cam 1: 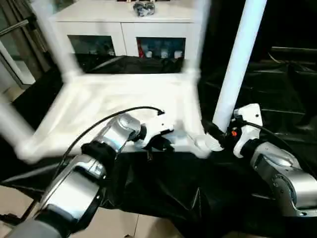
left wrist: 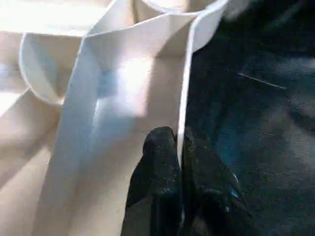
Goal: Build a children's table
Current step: Insert table leg to table base
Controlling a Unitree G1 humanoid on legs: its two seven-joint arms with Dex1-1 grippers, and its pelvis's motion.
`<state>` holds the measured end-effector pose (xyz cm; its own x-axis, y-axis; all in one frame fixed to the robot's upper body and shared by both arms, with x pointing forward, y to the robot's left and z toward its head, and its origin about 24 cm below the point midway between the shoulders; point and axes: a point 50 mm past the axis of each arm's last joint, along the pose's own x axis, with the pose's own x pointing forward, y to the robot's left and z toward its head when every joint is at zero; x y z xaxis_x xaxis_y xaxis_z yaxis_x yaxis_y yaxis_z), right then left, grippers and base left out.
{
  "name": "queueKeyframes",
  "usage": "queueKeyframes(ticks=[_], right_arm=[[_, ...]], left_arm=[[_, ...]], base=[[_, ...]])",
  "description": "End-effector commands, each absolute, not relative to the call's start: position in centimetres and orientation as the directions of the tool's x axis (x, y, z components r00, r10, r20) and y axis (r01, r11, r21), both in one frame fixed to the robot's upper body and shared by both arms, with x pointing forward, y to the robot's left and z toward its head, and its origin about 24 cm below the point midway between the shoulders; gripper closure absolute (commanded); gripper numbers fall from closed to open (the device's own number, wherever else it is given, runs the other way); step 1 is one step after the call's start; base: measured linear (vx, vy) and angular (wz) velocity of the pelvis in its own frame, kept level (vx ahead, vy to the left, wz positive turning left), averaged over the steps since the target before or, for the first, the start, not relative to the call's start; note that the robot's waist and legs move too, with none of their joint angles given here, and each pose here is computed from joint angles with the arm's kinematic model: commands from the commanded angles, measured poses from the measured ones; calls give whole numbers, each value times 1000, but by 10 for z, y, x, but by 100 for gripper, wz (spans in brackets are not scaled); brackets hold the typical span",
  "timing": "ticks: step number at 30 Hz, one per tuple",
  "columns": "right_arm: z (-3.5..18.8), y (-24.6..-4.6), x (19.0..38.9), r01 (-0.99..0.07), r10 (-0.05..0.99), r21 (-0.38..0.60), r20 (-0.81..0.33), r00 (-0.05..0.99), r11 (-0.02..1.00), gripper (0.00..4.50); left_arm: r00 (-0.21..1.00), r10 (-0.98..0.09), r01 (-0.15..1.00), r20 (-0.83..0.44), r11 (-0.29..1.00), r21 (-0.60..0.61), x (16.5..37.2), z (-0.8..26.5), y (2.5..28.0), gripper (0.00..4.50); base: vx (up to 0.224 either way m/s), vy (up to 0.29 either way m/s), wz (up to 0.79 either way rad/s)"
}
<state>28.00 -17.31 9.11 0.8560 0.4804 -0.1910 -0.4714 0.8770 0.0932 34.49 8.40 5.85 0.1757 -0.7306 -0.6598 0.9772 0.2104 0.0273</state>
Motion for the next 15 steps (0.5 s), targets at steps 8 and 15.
queueKeyframes(ticks=[8, 15], right_arm=[[92, -161, 293, -494, 513, 144, -159, 844, 858, 259], [91, -153, 304, -545, 560, 126, -181, 809, 829, 259]], left_arm=[[308, -753, 935, -581, 352, 39, 317, 41, 95, 450], [324, -822, 934, -469, 358, 19, 304, 41, 88, 450]], base=[[0, 0, 0], [0, 0, 0]])
